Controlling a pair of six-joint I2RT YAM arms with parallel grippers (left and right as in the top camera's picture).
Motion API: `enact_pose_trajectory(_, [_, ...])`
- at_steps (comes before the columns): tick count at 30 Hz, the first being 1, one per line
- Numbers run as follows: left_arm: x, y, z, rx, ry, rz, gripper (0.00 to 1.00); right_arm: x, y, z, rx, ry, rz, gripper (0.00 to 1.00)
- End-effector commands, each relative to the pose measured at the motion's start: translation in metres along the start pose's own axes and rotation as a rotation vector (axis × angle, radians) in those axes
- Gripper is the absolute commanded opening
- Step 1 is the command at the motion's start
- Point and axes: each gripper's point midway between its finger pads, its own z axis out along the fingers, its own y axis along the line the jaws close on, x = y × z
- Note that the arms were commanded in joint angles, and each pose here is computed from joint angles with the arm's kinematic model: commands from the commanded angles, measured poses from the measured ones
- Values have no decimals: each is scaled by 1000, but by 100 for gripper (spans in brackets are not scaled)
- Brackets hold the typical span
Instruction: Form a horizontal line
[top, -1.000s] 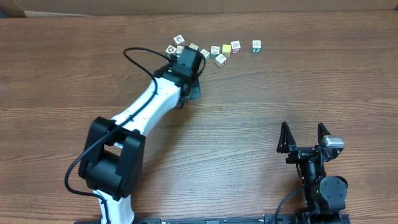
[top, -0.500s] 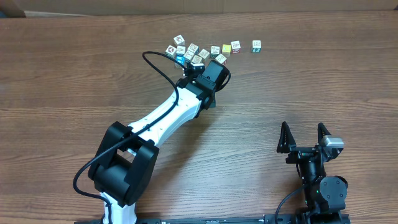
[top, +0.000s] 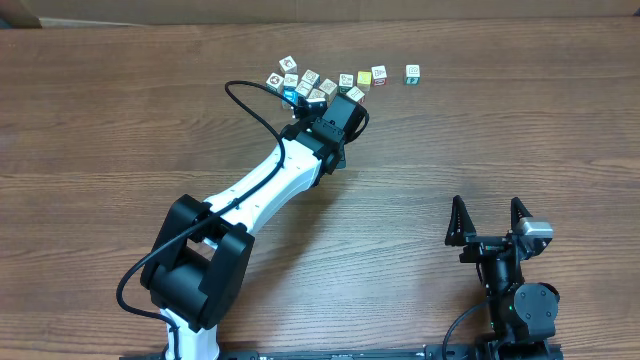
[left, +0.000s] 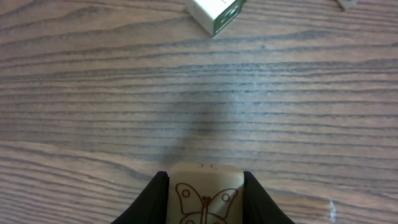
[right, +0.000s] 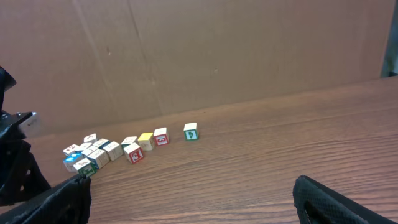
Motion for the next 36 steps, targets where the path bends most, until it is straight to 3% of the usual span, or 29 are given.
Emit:
enact_pose_trajectory(1, [-17, 1, -11, 5, -51, -44, 20, 4, -1, 0, 2, 0, -4, 100])
enact_pose_trajectory(26, [-13, 5, -7, -7, -47, -40, 18, 4, -1, 0, 2, 0, -4, 100])
enact_pose_trajectory(36, [-5, 5, 8, -24, -26, -31, 24, 4, -1, 0, 2, 0, -4, 100])
